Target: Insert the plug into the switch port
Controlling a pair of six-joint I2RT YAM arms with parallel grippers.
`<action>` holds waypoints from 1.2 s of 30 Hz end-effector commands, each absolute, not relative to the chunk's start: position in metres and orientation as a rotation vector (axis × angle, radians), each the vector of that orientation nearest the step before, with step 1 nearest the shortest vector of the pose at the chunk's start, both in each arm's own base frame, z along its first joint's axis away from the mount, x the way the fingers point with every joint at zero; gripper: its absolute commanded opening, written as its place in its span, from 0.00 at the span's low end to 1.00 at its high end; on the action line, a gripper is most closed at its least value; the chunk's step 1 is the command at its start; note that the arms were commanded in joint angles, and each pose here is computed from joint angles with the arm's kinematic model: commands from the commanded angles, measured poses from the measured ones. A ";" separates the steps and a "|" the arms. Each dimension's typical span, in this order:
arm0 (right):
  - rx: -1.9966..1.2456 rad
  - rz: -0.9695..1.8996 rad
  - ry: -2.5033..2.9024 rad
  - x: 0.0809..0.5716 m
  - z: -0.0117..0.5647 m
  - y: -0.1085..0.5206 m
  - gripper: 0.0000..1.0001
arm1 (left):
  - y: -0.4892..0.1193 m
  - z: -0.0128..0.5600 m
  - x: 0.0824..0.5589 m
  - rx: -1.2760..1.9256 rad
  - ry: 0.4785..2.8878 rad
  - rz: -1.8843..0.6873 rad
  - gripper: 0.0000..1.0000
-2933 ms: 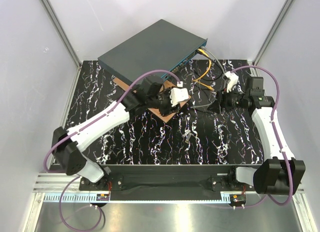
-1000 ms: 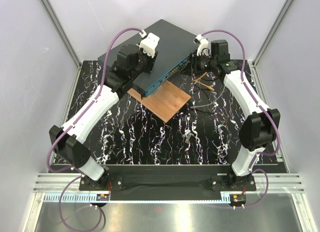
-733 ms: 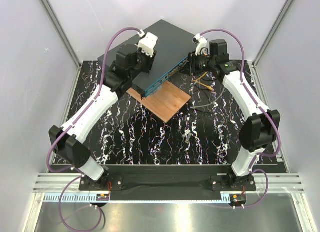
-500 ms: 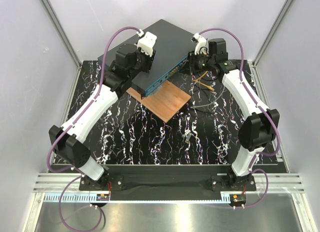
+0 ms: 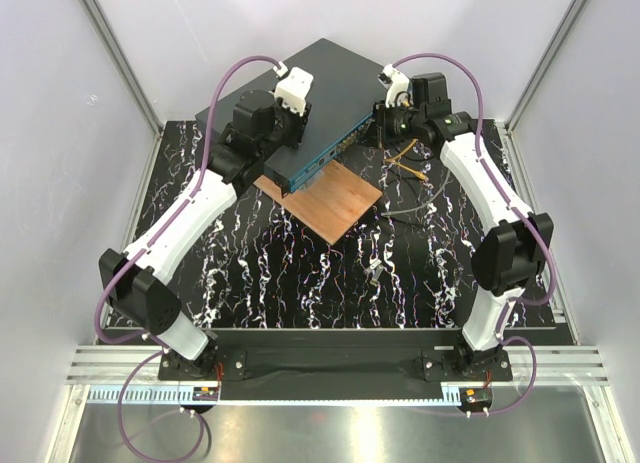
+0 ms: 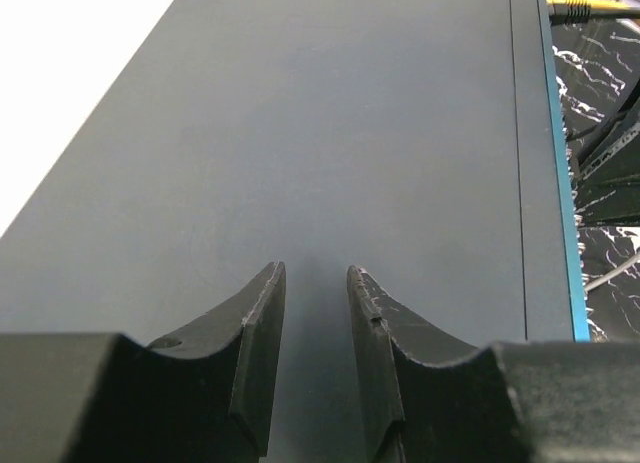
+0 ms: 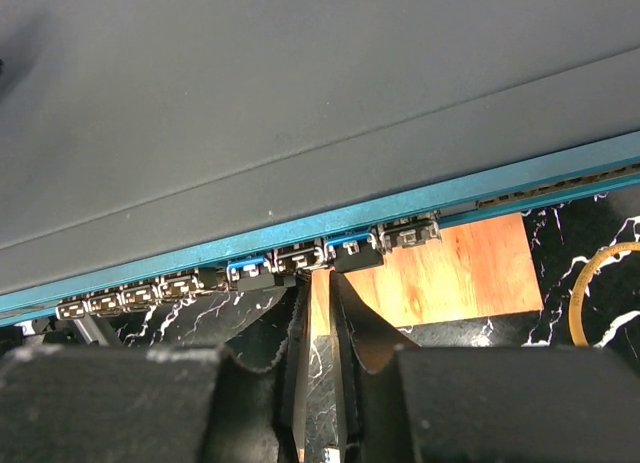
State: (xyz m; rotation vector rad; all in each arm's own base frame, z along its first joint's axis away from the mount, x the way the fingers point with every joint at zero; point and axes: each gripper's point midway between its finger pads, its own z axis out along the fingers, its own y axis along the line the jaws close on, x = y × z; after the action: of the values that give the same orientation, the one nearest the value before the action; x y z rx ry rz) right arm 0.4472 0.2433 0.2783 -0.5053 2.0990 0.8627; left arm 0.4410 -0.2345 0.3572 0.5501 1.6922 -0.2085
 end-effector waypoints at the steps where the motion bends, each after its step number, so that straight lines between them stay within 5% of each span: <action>1: -0.557 0.829 1.865 0.473 0.328 0.274 0.18 | -0.233 0.358 0.442 0.537 1.680 -0.218 0.36; 9: -0.574 0.785 1.901 0.465 0.316 0.271 0.19 | -0.242 0.355 0.432 0.594 1.672 -0.279 0.38; 19: -0.486 0.788 1.988 0.412 0.299 0.172 0.27 | -0.281 0.392 0.398 0.806 1.524 -0.470 0.43; 27: -0.464 0.755 2.056 0.364 0.271 0.126 0.55 | -0.357 0.360 0.314 1.278 1.402 -0.625 0.47; 36: -0.333 0.758 2.187 0.331 0.231 0.092 0.78 | -0.399 0.246 0.272 1.595 1.572 -0.691 0.48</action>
State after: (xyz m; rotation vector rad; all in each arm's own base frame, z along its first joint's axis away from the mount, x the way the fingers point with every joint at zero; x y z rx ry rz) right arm 0.3440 0.0938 0.2356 -0.3269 2.1689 0.7340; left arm 0.2820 -0.3967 0.2824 1.4706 1.5284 -0.7048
